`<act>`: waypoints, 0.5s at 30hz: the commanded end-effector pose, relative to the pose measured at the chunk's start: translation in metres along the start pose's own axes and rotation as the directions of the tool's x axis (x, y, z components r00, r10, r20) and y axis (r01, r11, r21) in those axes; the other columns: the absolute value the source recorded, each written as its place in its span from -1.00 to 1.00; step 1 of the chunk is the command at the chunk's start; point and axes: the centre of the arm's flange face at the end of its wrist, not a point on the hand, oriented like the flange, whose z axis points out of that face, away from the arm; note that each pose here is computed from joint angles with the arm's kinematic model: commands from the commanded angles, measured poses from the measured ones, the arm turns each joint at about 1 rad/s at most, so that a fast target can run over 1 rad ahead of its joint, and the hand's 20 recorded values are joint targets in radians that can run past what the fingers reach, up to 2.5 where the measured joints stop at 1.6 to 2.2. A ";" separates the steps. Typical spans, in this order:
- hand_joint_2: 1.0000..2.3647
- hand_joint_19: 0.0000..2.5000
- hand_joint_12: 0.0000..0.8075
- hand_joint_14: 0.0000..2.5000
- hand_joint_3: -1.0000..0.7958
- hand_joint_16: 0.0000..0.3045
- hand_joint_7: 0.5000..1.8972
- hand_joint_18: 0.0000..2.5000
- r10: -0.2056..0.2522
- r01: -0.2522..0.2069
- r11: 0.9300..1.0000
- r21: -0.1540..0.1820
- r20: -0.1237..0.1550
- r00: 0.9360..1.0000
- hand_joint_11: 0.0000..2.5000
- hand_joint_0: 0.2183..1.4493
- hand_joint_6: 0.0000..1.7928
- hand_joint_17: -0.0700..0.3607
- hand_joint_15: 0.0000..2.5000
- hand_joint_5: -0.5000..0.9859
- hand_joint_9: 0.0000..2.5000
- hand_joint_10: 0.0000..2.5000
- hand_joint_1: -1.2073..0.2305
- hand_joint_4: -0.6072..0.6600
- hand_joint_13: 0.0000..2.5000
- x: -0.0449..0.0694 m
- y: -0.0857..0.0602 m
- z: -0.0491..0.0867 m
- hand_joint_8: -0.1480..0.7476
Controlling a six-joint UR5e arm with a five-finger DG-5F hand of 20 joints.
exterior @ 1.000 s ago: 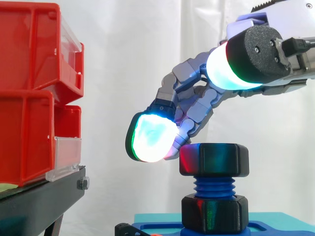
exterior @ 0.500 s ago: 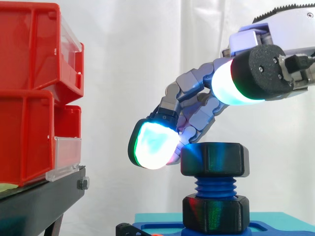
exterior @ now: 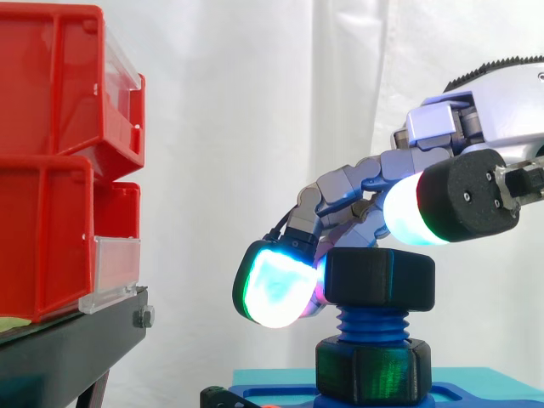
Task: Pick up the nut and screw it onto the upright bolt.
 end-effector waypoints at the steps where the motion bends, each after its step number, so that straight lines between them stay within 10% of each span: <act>1: -1.00 -1.00 -0.27 -1.00 -0.44 -0.82 0.02 -1.00 0.002 -0.002 1.000 -0.004 0.000 1.000 -1.00 -0.52 -0.44 -0.38 -1.00 -0.37 -0.43 -1.00 0.42 0.31 -0.63 0.000 -0.004 0.000 -0.12; 15: -1.00 -1.00 -0.29 -1.00 -0.44 -0.84 0.47 -0.95 0.003 -0.003 1.000 0.003 0.003 1.000 -1.00 -0.51 -0.44 -0.41 -1.00 -0.32 -0.38 -1.00 0.41 0.25 -0.59 -0.002 -0.011 -0.001 -0.10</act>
